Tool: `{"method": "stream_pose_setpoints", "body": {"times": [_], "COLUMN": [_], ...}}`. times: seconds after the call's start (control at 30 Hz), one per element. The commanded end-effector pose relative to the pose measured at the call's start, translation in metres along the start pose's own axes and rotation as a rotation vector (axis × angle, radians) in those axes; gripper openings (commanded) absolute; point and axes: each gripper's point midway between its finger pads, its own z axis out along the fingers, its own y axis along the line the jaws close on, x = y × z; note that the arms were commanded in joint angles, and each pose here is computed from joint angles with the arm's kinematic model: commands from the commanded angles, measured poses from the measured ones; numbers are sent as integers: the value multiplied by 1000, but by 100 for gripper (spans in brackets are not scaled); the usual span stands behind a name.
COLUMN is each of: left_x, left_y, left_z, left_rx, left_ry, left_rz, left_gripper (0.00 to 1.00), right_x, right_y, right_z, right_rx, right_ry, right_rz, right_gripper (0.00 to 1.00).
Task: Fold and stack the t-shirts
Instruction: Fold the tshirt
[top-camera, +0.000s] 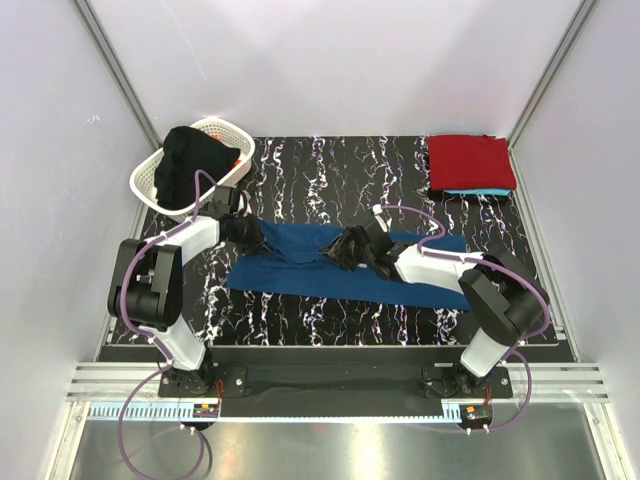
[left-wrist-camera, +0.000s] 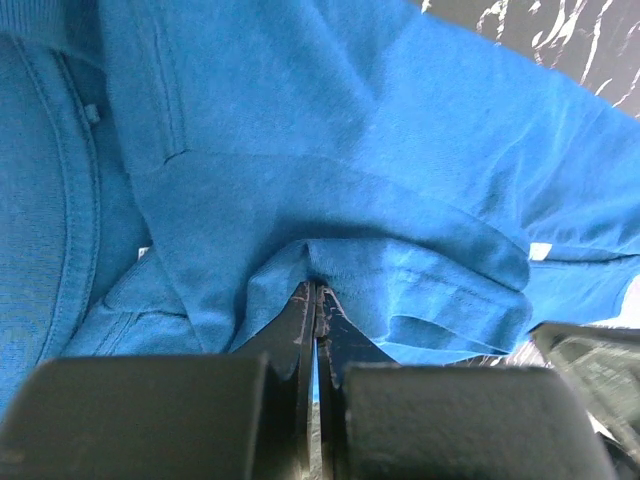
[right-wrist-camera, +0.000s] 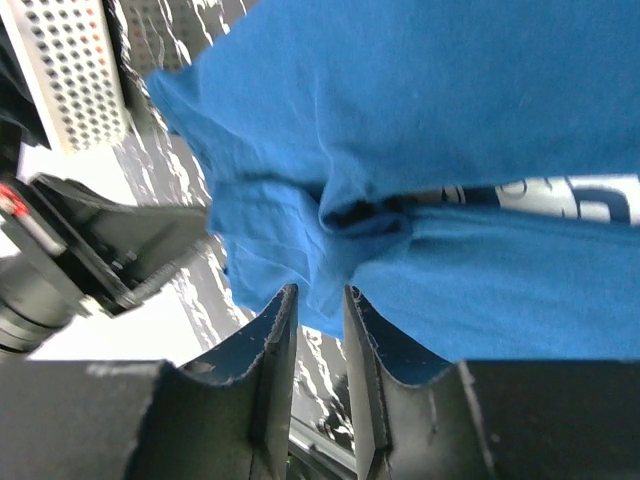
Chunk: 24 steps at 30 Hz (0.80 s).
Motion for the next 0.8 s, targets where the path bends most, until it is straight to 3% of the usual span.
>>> {"method": "stream_pose_setpoints", "body": {"times": [0.0,0.27,0.43,0.57,0.77], "left_x": [-22,-36,-42,-46,-60], "left_y": [-26,-40,-43,-48,-55], "left_z": [-6,-3,7,14,10], "left_rx": [72,113,126,144,131], "left_ry": [-52,-61,-48,-42,-88], "left_rz": [36,35,30,27,48], "left_gripper": [0,0,0,0,0], "right_x": [0,0,2,14,37], "right_y": [29,21,18,17,5], "right_z": [-15,-23,-31,-31,-9], "right_rx": [-56,-26,-38,-61,-42], "right_ry": [-47,-89,-79,-18,95], "right_rz": [-67,-203,-341,-459,-495], "right_gripper": [31,18,15,15,11]}}
